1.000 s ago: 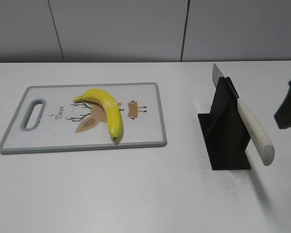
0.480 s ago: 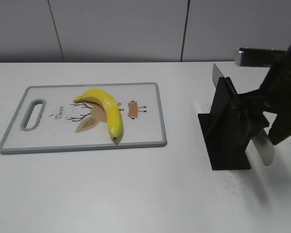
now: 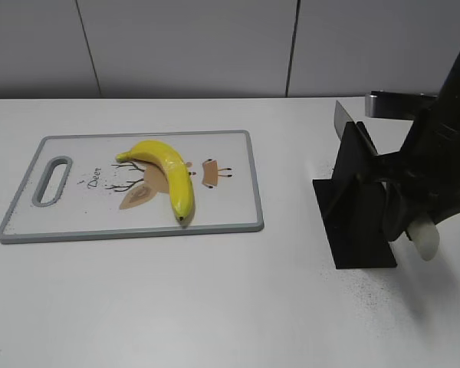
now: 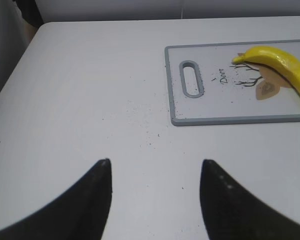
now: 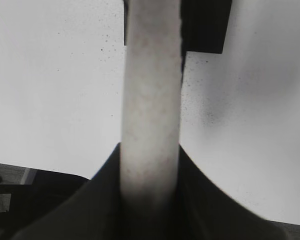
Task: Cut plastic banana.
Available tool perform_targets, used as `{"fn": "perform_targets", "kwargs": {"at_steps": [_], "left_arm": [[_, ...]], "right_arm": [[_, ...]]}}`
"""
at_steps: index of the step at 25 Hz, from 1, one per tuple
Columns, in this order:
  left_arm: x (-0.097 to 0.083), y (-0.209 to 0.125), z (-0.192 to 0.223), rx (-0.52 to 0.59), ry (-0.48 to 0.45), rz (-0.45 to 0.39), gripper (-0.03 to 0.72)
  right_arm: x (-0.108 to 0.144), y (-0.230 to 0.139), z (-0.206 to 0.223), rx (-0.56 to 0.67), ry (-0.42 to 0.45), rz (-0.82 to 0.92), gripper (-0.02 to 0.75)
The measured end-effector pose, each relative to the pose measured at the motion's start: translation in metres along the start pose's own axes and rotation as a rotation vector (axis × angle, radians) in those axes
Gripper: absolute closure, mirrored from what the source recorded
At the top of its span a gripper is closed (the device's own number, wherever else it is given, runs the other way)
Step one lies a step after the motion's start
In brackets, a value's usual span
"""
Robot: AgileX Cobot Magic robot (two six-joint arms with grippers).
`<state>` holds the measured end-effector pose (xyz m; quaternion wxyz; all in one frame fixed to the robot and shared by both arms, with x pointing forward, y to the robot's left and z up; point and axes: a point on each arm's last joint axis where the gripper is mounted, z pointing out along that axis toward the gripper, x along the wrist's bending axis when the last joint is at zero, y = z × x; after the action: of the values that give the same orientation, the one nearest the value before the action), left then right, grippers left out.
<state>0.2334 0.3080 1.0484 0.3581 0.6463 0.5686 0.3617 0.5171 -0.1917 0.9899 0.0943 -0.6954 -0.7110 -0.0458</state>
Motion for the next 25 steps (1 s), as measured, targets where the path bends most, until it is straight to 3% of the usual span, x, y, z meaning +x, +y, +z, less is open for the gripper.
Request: {"fn": "perform_targets", "kwargs": {"at_steps": [10,25], "left_arm": [[0.0,0.0,0.0,0.0,0.001,0.0,0.144],[0.0,0.007,-0.004,-0.044,0.002,0.0,0.144]], "right_arm": [[0.008,0.004,-0.029,-0.051,0.023,0.028,0.546],[0.025,0.009,-0.123,-0.342,0.043,-0.049,0.547]]}}
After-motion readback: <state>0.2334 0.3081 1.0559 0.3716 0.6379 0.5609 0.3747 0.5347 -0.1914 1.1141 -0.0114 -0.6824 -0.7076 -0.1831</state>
